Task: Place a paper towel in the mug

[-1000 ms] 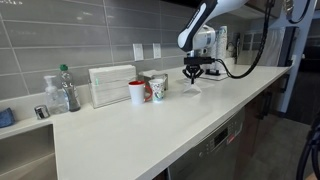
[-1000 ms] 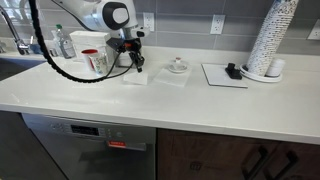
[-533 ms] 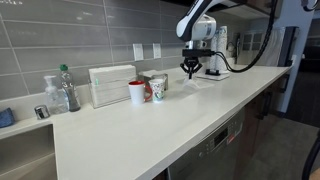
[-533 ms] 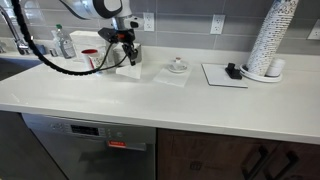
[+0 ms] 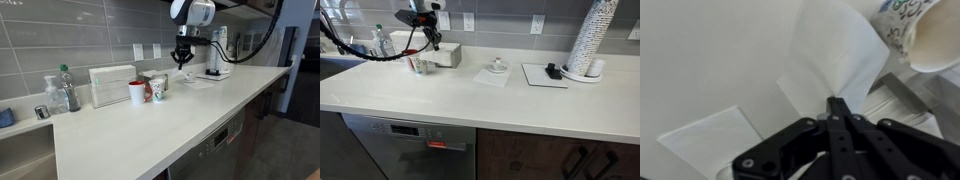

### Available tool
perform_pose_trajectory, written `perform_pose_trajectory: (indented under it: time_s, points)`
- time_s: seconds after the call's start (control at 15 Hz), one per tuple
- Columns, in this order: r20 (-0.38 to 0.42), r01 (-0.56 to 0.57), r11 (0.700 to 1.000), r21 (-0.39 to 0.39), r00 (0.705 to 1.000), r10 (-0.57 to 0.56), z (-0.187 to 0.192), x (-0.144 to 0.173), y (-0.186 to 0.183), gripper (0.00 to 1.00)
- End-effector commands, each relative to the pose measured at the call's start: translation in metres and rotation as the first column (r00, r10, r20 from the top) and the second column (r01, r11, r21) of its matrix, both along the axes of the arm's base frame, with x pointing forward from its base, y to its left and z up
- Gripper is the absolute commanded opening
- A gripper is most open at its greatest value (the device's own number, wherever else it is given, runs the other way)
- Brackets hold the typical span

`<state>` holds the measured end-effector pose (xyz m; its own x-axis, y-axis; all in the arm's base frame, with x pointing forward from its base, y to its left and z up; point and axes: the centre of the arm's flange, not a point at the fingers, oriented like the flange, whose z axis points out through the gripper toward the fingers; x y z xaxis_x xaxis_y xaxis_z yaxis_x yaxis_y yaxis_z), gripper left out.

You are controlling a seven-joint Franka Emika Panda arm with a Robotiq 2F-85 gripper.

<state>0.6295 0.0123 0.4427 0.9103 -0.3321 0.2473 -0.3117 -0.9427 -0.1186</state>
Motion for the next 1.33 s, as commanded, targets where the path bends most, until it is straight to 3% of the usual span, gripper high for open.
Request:
perform_pose_trajectory:
  time_s: [0.0, 0.27, 0.33, 0.53, 0.87, 1.27]
  points:
    - [0.069, -0.086, 0.996, 0.018, 0.994, 0.085, 0.027, -0.026, 0.036, 0.00]
    - [0.102, -0.188, 0.981, 0.048, 0.978, 0.182, 0.049, -0.032, 0.093, 0.00]
    - [0.097, -0.143, 0.989, 0.024, 0.985, 0.140, 0.050, -0.021, 0.079, 0.01]
    - [0.103, -0.175, 0.984, 0.035, 0.980, 0.170, 0.055, -0.026, 0.101, 0.01]
    - [0.103, -0.178, 0.984, 0.033, 0.979, 0.173, 0.054, -0.025, 0.097, 0.00]
    - [0.096, -0.286, 0.958, -0.005, 0.954, 0.285, 0.050, -0.004, 0.152, 0.00]
